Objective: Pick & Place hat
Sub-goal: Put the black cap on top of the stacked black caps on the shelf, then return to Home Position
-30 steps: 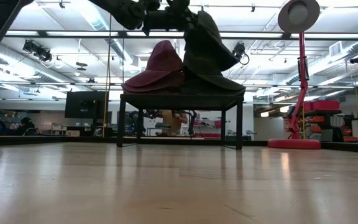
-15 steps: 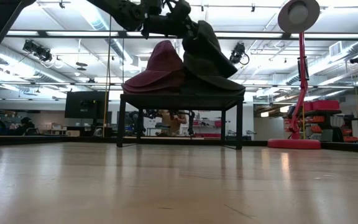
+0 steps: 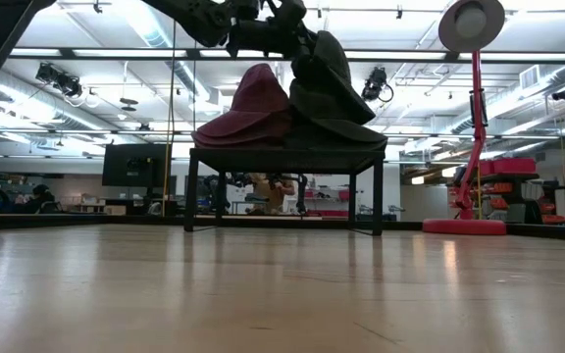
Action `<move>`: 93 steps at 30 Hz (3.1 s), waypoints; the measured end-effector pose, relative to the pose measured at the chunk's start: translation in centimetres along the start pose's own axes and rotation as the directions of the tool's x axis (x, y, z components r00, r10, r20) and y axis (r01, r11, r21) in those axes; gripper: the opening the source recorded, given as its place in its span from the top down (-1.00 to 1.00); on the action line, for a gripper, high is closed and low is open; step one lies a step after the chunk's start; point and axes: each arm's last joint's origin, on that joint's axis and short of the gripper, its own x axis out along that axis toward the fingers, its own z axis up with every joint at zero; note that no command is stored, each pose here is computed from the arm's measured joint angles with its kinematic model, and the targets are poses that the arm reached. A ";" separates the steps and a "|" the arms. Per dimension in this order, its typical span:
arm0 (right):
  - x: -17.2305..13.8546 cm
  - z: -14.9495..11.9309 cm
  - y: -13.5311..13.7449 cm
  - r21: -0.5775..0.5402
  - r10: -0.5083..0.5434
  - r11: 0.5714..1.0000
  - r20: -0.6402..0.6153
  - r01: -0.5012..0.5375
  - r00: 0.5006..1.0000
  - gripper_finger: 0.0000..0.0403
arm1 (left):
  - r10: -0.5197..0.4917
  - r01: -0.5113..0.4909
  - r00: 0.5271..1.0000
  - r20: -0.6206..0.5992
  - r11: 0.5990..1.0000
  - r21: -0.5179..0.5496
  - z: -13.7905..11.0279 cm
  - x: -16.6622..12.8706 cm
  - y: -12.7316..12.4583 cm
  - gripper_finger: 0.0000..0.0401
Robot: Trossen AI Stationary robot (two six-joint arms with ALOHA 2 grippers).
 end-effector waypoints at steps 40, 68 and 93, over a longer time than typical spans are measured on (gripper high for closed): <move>0.0 0.1 0.1 -0.015 0.014 1.000 0.010 -0.014 1.000 -0.01 | -0.145 0.140 0.963 -0.228 0.989 -0.035 3.9 -4.0 2.1 -0.05; 3.2 -1.3 -0.8 -0.354 -0.079 0.935 -0.117 0.033 0.990 0.03 | -0.181 0.003 0.956 -0.231 0.793 -0.609 12.3 -13.1 7.0 0.38; 5.9 -10.5 -5.0 -0.472 -0.119 0.876 -0.017 0.097 0.993 0.99 | -0.315 0.073 0.942 -0.111 0.519 -0.852 16.8 -17.6 5.8 0.99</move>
